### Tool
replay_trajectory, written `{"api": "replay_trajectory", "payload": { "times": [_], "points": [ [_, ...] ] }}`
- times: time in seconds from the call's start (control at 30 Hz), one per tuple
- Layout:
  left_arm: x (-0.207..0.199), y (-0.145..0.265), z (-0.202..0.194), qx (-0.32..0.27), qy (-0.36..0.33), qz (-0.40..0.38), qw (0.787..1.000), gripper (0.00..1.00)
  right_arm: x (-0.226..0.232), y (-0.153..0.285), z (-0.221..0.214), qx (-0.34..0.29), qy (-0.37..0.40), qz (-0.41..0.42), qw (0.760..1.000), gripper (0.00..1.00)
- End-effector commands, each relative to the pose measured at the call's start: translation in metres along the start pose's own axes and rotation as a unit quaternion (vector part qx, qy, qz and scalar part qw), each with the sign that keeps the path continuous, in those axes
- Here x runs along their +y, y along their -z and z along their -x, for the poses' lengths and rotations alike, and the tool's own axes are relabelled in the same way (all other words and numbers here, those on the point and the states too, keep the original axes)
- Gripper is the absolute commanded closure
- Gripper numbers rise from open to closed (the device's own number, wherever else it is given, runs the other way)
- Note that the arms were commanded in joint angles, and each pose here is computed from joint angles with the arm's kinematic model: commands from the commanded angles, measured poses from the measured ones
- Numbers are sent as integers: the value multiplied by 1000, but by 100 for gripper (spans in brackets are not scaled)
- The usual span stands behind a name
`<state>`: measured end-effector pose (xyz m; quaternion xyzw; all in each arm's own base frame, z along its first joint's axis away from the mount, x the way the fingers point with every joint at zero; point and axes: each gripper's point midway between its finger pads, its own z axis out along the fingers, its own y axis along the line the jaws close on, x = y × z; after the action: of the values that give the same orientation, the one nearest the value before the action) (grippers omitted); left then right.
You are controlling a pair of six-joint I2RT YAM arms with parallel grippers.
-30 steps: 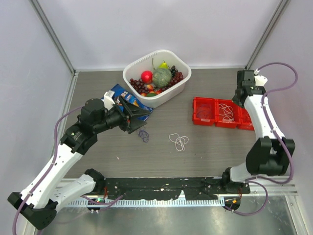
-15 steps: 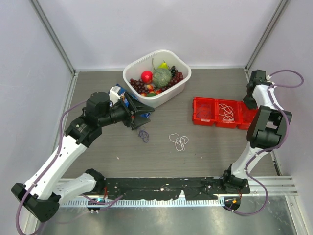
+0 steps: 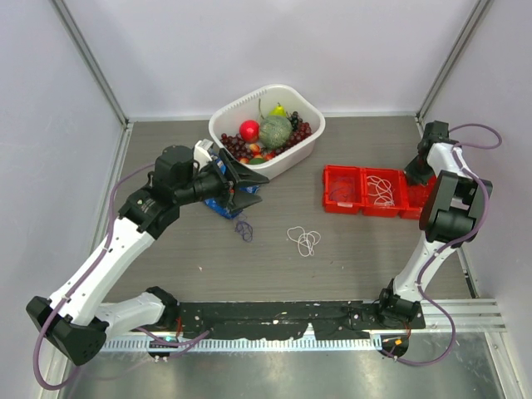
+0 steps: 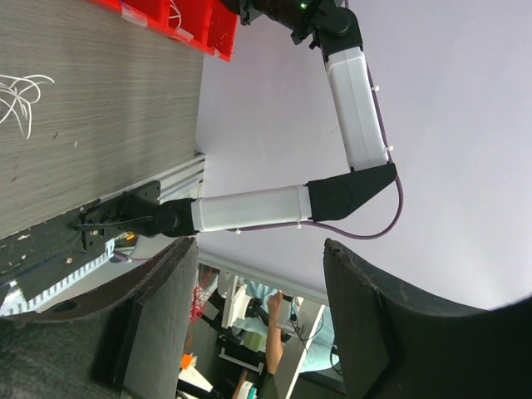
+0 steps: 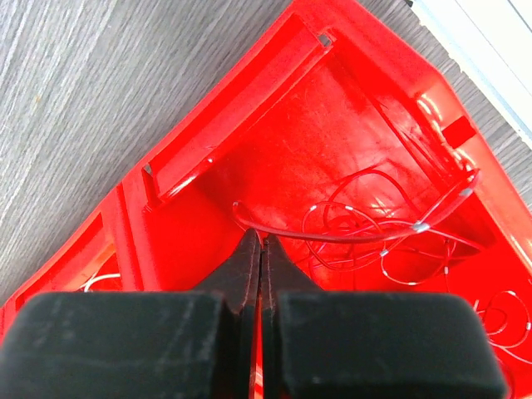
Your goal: Untangle the cables
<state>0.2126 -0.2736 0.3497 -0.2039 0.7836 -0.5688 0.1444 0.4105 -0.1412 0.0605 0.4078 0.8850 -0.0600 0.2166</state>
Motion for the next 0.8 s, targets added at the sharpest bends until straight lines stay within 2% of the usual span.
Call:
{"api": "replay_trajectory", "payload": {
  "times": [0.0, 0.1, 0.17, 0.2, 0.27, 0.6, 0.77],
  "points": [
    [-24, 8, -4, 10, -30, -41, 999, 35, 12, 12, 12, -17, 3, 26, 1000, 99],
    [-22, 9, -5, 8, -29, -41, 999, 35, 11, 19, 14, -22, 5, 27, 999, 98],
    [-21, 10, -6, 8, -29, -42, 999, 35, 11, 26, 14, -23, 6, 32, 999, 93],
    [-20, 12, -6, 7, -28, -43, 999, 35, 14, 27, 11, -21, 8, 44, 999, 80],
    [-19, 13, -7, 5, -30, -44, 999, 35, 18, 36, 12, -32, 3, 63, 997, 72],
    [-14, 16, -11, 9, -28, -52, 998, 35, 19, 92, 30, -84, -5, 84, 993, 60],
    [-10, 20, -14, 11, -31, -49, 998, 34, 39, 129, 27, -114, 35, 108, 987, 51]
  ]
}}
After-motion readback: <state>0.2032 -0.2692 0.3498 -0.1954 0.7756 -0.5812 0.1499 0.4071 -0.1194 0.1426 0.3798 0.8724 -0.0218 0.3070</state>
